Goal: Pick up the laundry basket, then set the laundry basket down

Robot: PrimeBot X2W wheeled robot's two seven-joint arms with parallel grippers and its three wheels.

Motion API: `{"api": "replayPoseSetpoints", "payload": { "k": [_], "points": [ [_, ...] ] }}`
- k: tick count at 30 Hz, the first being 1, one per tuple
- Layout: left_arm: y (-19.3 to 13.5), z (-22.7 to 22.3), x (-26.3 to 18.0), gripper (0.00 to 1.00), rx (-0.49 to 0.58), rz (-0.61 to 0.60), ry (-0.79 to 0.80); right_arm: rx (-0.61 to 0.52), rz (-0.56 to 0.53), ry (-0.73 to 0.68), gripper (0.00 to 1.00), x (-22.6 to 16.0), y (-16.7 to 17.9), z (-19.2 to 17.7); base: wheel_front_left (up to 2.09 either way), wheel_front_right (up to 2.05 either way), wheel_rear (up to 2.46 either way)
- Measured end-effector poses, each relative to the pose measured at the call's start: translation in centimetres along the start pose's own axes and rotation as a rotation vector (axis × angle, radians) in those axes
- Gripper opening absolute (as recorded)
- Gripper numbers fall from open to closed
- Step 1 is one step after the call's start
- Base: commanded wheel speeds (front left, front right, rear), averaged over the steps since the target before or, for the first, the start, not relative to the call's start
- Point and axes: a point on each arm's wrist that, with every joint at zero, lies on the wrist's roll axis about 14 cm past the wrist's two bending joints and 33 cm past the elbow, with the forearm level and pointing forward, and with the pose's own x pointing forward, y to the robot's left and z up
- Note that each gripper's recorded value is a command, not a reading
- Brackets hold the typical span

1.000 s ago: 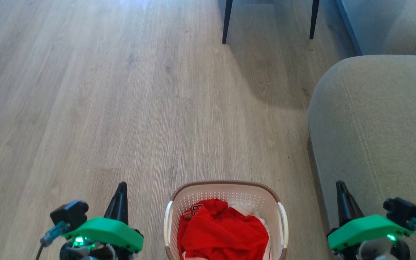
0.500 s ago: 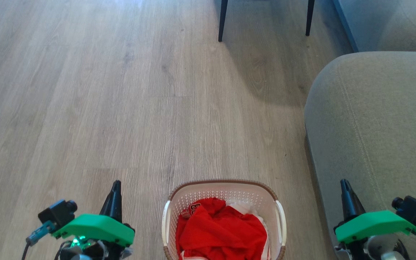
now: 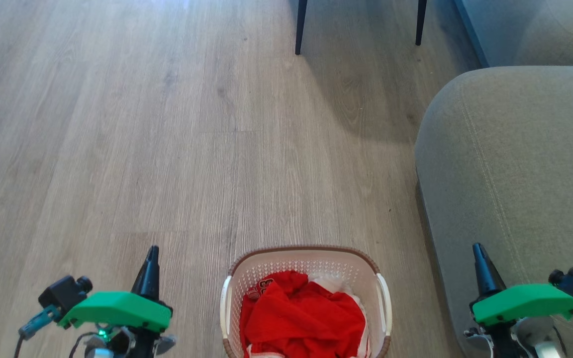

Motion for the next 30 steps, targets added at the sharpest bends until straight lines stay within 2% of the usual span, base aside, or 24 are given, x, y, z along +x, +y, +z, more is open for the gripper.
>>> {"api": "replayPoseSetpoints", "payload": {
  "k": [30],
  "points": [
    [0.2,1.2,1.3,0.00,-0.314,-0.005,0.007,0.314,-0.057,-0.027,0.00,0.1,-1.8,1.5,0.00,0.00,0.00]
  ]
}}
